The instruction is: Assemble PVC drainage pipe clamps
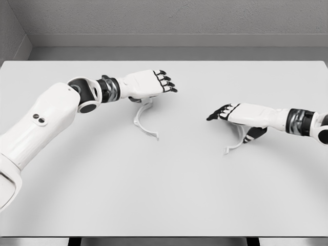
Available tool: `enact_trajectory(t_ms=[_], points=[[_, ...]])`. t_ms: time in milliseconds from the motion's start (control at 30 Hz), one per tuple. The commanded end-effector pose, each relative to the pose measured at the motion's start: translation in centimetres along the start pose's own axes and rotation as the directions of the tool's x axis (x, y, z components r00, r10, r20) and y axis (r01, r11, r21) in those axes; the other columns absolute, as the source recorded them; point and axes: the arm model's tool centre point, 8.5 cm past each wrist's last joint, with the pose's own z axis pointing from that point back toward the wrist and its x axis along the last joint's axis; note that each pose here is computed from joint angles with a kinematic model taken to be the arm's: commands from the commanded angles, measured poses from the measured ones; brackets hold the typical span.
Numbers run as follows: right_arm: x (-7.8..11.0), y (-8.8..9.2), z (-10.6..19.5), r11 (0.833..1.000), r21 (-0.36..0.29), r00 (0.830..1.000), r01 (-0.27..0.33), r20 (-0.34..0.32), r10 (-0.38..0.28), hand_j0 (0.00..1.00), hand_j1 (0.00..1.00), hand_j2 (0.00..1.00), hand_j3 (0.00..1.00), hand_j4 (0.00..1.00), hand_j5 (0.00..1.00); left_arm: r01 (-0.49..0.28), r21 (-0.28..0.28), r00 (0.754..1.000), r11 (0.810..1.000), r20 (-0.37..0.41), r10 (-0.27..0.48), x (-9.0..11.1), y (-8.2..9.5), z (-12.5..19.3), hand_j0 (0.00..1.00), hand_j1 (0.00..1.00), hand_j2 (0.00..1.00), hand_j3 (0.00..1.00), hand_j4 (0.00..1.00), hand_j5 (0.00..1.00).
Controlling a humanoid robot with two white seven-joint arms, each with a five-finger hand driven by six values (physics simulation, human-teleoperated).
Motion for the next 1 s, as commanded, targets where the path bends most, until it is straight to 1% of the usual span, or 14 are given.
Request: enact_trajectory(t_ms=[0, 33, 300, 467, 533, 967], points=[[0.13, 0.21, -0.19, 1.000, 0.006, 1.000, 0.004, 0.005, -0.004, 1.00, 1.00, 1.00, 1.00, 1.00, 1.00, 0.000, -0.001, 1.000, 1.000, -0.013, 0.000, -0.24, 0.00, 0.05, 0.99, 0.99, 0.99, 0.99, 0.99, 0.99], [0.23, 0.40, -0.33, 1.000, 0.013, 1.000, 0.004, 0.009, -0.004, 1.00, 1.00, 1.00, 1.00, 1.00, 1.00, -0.002, -0.002, 1.000, 1.000, -0.013, 0.001, -0.20, -0.07, 0.04, 0.99, 0.99, 0.99, 0.99, 0.99, 0.99], [0.23, 0.28, -0.35, 1.000, 0.010, 1.000, 0.003, 0.009, -0.003, 1.00, 1.00, 1.00, 1.00, 1.00, 1.00, 0.012, -0.006, 1.000, 1.000, -0.007, -0.012, 0.08, 0.02, -0.27, 0.99, 0.99, 0.99, 0.99, 0.99, 0.99], [0.08, -0.30, -0.12, 1.000, -0.004, 1.000, 0.000, 0.006, 0.000, 1.00, 1.00, 1.00, 1.00, 1.00, 1.00, 0.019, -0.012, 1.000, 1.000, -0.006, -0.019, 0.13, -0.06, -0.33, 0.99, 0.99, 0.99, 0.99, 0.99, 0.99], [0.09, -0.53, -0.15, 1.000, -0.007, 1.000, -0.004, 0.006, 0.004, 1.00, 1.00, 1.00, 1.00, 1.00, 1.00, 0.024, -0.026, 0.999, 0.999, -0.023, -0.025, -0.10, -0.40, -0.36, 0.99, 0.99, 0.99, 0.99, 0.99, 0.99], [0.43, -0.39, -0.71, 1.000, -0.004, 1.000, -0.004, 0.018, 0.004, 1.00, 1.00, 1.00, 1.00, 1.00, 1.00, 0.031, -0.030, 1.000, 0.999, -0.006, -0.031, 0.50, -0.48, -0.75, 0.99, 0.99, 0.99, 0.99, 0.99, 0.99]])
